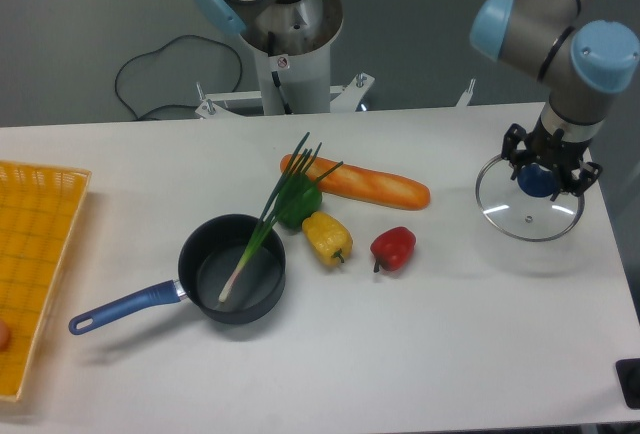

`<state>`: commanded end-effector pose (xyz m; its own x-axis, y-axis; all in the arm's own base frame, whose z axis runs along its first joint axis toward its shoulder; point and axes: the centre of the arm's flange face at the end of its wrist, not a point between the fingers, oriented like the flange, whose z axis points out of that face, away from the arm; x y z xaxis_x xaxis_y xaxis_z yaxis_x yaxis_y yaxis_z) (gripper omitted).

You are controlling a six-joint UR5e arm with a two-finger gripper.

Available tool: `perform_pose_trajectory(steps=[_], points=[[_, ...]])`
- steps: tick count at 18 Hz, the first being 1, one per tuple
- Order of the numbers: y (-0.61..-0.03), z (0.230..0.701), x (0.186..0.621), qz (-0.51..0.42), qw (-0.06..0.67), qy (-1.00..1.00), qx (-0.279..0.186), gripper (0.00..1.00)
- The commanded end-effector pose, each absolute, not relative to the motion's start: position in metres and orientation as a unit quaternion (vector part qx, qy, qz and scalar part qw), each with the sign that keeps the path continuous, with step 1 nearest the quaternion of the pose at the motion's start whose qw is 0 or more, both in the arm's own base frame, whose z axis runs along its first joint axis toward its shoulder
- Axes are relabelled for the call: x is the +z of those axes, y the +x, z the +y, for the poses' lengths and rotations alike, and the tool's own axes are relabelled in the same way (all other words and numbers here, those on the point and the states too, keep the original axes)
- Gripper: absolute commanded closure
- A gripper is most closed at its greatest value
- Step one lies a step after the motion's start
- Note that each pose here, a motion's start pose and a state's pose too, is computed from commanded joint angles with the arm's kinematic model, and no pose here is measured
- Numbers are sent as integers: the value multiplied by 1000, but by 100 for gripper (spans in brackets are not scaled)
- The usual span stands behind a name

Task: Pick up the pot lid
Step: 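Lift the glass lid by its knob up off the table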

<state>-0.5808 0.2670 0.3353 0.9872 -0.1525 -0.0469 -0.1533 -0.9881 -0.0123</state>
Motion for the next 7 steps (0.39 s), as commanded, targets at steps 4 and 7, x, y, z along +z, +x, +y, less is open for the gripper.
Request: perform_pose_trajectory(steps=[4, 7], points=[[-573, 274, 343, 80, 7, -997, 21, 57], [-573, 274, 345, 79, 7, -997, 21, 57]])
